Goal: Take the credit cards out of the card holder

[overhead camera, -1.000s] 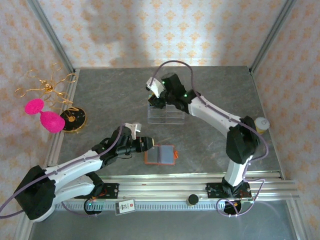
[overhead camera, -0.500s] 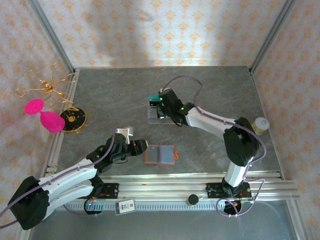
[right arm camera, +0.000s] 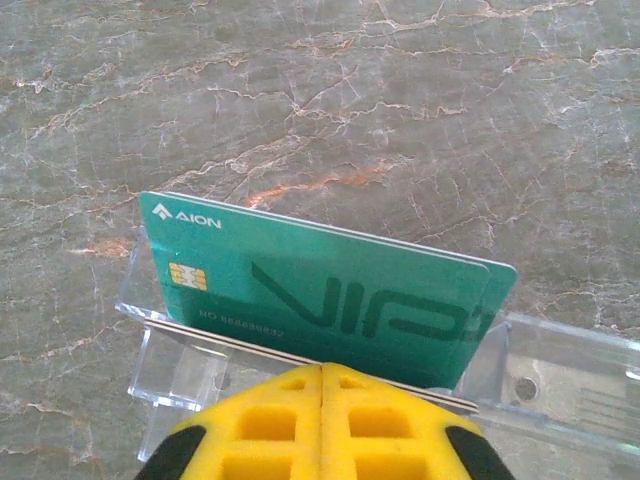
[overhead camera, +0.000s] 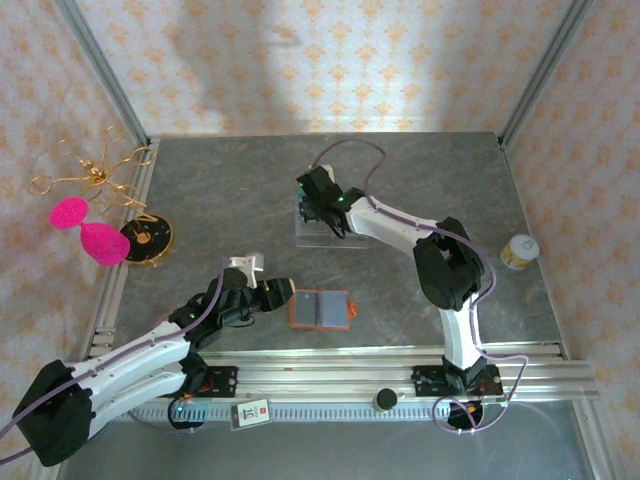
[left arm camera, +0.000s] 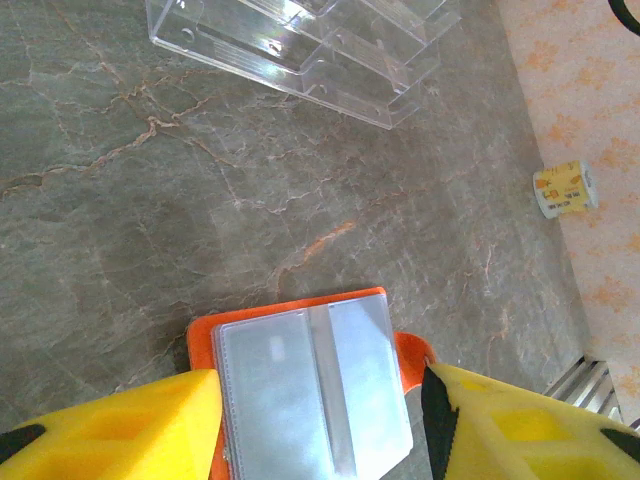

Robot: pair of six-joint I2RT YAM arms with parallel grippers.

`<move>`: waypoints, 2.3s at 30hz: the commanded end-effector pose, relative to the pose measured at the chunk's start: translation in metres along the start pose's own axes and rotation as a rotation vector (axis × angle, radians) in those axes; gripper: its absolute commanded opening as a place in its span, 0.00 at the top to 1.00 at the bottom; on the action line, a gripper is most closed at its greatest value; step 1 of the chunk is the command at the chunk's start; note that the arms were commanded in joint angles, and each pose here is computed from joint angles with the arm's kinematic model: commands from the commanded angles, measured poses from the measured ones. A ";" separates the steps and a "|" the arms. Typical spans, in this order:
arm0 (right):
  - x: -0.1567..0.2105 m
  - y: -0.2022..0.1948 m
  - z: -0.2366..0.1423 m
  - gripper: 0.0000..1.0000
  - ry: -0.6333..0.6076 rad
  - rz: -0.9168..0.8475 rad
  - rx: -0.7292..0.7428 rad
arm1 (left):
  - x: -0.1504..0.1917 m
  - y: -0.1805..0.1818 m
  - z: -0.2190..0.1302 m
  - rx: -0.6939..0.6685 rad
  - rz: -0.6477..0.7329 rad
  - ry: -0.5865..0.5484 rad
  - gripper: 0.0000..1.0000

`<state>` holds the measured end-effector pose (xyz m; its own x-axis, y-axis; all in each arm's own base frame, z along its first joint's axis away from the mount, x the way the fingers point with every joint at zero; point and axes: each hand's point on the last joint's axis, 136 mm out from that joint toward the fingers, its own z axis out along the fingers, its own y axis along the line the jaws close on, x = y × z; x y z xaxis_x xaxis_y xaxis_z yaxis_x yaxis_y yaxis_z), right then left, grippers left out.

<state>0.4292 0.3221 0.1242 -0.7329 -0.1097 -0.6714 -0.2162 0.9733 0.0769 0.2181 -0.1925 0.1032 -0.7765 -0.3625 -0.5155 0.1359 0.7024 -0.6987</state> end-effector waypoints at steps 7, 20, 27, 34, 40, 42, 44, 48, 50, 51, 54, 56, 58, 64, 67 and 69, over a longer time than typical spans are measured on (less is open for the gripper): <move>-0.009 0.029 -0.040 0.94 -0.057 -0.054 -0.011 | -0.005 0.004 -0.005 -0.011 0.003 -0.036 0.42; 0.126 0.049 -0.089 0.65 0.076 -0.143 -0.108 | -0.006 0.031 -0.011 -0.115 -0.019 -0.086 0.42; 0.197 0.065 -0.097 0.61 0.129 -0.291 -0.064 | -0.001 0.045 -0.012 -0.153 -0.036 -0.092 0.41; 0.225 0.075 -0.090 0.60 0.167 -0.352 -0.046 | 0.004 0.047 -0.011 -0.148 -0.039 -0.083 0.41; 0.249 0.068 -0.077 0.65 0.224 -0.372 -0.023 | 0.005 0.047 -0.013 -0.139 -0.041 -0.083 0.41; 0.255 0.064 -0.074 0.77 0.234 -0.372 -0.014 | 0.005 0.046 -0.013 -0.134 -0.037 -0.082 0.41; 0.256 0.065 -0.075 0.90 0.234 -0.353 -0.026 | 0.007 0.044 -0.013 -0.122 -0.029 -0.072 0.41; 0.240 0.071 -0.084 1.00 0.160 -0.268 -0.076 | 0.012 0.039 -0.010 -0.082 -0.026 -0.047 0.44; 0.230 0.076 -0.091 1.00 0.113 -0.213 -0.119 | 0.017 0.033 -0.006 -0.038 -0.036 -0.026 0.49; 0.226 0.078 -0.094 1.00 0.093 -0.184 -0.141 | 0.020 0.032 -0.005 -0.024 -0.044 -0.014 0.52; 0.219 0.082 -0.099 1.00 0.074 -0.160 -0.172 | 0.023 0.035 -0.001 -0.045 -0.050 0.008 0.58; 0.220 0.080 -0.098 0.92 0.088 -0.175 -0.146 | 0.022 0.037 -0.001 -0.066 -0.047 0.008 0.56; 0.227 0.080 -0.095 0.80 0.118 -0.192 -0.139 | 0.019 0.038 -0.002 -0.072 -0.047 -0.002 0.52; 0.252 0.073 -0.080 0.66 0.191 -0.234 -0.090 | 0.013 0.035 -0.007 -0.061 -0.043 -0.041 0.48; 0.269 0.066 -0.072 0.64 0.234 -0.268 -0.047 | 0.013 0.036 -0.007 -0.071 -0.034 -0.037 0.48; 0.276 0.063 -0.068 0.67 0.250 -0.286 -0.022 | 0.015 0.038 -0.007 -0.074 -0.030 -0.029 0.48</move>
<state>0.1798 0.3606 0.0236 -0.7482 -0.3651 -0.5540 -0.4534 0.8910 0.0252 0.2030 -0.1697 0.0675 -0.7758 -0.3948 -0.4922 0.0615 0.7290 -0.6817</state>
